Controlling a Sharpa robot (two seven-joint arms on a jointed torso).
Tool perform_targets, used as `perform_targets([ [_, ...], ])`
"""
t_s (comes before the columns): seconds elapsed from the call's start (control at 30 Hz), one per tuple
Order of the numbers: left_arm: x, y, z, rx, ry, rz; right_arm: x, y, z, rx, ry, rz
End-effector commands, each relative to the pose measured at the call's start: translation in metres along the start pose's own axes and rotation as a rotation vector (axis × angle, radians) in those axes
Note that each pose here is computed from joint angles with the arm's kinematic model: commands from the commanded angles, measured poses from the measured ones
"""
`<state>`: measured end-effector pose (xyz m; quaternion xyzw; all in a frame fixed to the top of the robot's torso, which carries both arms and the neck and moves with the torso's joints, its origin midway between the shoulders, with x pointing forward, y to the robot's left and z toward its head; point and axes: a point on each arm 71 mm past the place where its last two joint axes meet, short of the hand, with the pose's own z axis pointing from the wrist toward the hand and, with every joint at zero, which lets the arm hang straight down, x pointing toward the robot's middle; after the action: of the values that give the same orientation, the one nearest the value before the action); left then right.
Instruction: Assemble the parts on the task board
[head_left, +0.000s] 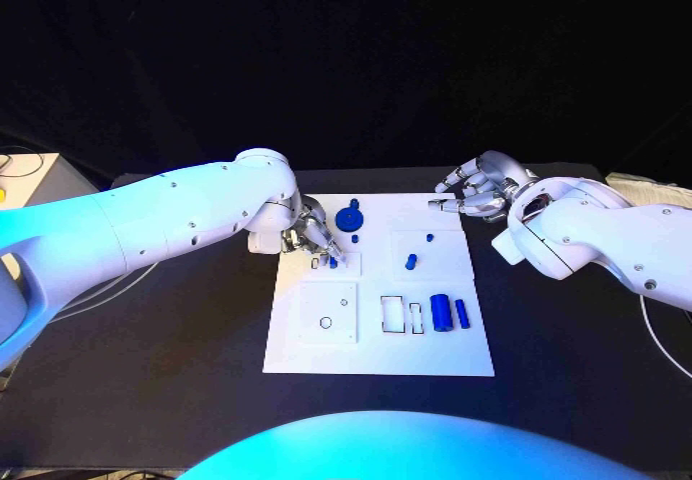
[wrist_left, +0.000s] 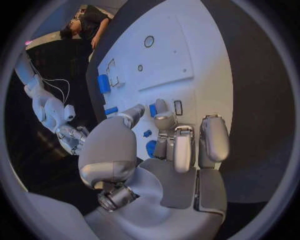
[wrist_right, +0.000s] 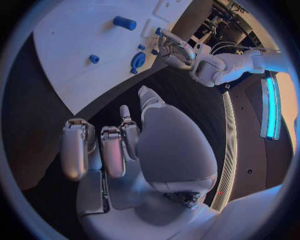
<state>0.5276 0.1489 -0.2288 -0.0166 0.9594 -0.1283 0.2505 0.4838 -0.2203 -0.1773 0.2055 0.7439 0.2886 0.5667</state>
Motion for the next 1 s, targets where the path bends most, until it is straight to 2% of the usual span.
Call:
perform_targets([
  [0.03, -0.0034, -0.0026, -0.0053, 0.013, -0.036, 0.009, 0.001, 0.0, 0.0, -0.015, 0.007, -0.005],
  [0.33, -0.0082, -0.0084, -0.0225, 0.072, -0.038, -0.023, 0.0, -0.001, 0.001, -0.011, 0.005, -0.004],
  [0.47, -0.0139, -0.0067, -0.0336, 0.102, -0.04, -0.055, 0.0, -0.002, 0.001, -0.009, 0.004, -0.003],
  [0.6, -0.0275, 0.0008, -0.0465, 0.118, -0.065, -0.094, -0.001, -0.004, 0.001, -0.006, 0.001, -0.004],
  [0.7, -0.0464, 0.0108, -0.0558, 0.111, -0.123, -0.14, -0.002, -0.005, 0.001, -0.006, -0.004, -0.004],
  [0.8, -0.0619, 0.0206, -0.0596, 0.093, -0.189, -0.179, -0.002, -0.005, 0.002, -0.006, -0.007, -0.003],
  [0.83, -0.07, 0.0264, -0.0605, 0.08, -0.225, -0.199, -0.002, -0.005, 0.002, -0.006, -0.008, -0.002],
  [1.0, -0.0859, 0.0377, -0.0597, 0.044, -0.292, -0.229, -0.003, -0.005, 0.002, -0.005, -0.009, 0.0],
])
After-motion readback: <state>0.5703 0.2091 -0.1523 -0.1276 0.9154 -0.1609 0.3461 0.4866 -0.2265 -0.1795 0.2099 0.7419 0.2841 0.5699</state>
